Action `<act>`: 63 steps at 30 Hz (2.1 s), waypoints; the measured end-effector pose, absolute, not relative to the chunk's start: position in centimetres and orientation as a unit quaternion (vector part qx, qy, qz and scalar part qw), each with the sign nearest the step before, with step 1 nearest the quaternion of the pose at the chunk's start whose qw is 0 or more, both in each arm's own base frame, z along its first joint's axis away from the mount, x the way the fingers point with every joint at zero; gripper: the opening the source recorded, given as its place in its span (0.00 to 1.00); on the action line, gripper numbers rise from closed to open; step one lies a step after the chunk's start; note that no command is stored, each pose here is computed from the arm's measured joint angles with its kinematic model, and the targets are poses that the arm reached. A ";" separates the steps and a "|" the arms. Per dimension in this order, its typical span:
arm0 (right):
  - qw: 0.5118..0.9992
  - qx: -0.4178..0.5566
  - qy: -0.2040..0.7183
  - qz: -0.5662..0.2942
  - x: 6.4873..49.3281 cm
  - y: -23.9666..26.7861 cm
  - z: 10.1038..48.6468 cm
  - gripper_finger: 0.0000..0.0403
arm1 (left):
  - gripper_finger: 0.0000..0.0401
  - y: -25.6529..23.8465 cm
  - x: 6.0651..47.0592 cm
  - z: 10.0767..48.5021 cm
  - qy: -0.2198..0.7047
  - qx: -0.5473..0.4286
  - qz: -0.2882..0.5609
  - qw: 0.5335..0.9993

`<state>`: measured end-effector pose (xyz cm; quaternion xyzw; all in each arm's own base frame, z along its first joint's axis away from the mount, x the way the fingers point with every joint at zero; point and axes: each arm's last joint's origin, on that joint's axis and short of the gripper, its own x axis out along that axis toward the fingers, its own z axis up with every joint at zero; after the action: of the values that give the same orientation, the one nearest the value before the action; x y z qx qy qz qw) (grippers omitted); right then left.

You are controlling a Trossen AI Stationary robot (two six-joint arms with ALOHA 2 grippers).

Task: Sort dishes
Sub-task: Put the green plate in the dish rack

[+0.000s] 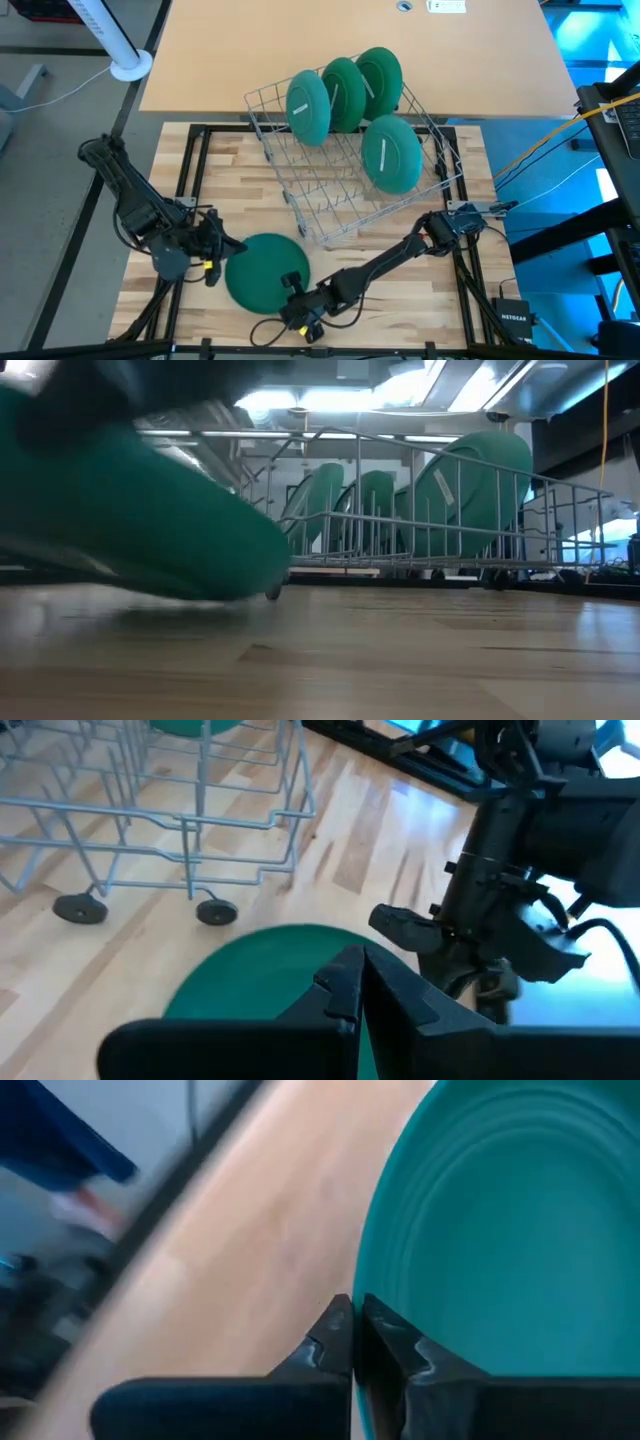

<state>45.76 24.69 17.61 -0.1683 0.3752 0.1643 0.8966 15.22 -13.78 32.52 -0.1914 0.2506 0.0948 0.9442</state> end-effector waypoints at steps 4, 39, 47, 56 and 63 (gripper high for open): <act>0.907 -0.149 0.342 0.194 46.2 25.5 20.0 0.02 | 0.01 -13.3 14.7 33.7 0.245 -0.216 0.075 0.942; 0.990 -0.039 0.126 -0.048 30.6 12.0 52.2 0.02 | 0.01 -8.4 9.4 39.4 0.158 -0.359 0.008 0.920; 0.983 0.074 0.093 -0.142 25.0 4.5 55.6 0.02 | 0.01 -9.6 10.4 38.8 0.172 -0.343 0.018 0.923; 0.959 0.195 0.075 -0.192 19.5 -0.2 56.9 0.02 | 0.01 -10.6 11.3 38.1 0.185 -0.321 0.028 0.928; 0.962 0.250 0.089 -0.069 19.3 -0.1 57.2 0.02 | 0.01 -12.1 12.6 37.1 0.207 -0.292 0.041 0.933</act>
<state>19.35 -0.12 57.23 0.2497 0.0895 -0.0688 0.9617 12.56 -12.14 37.06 -0.2920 0.2073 0.0413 0.9328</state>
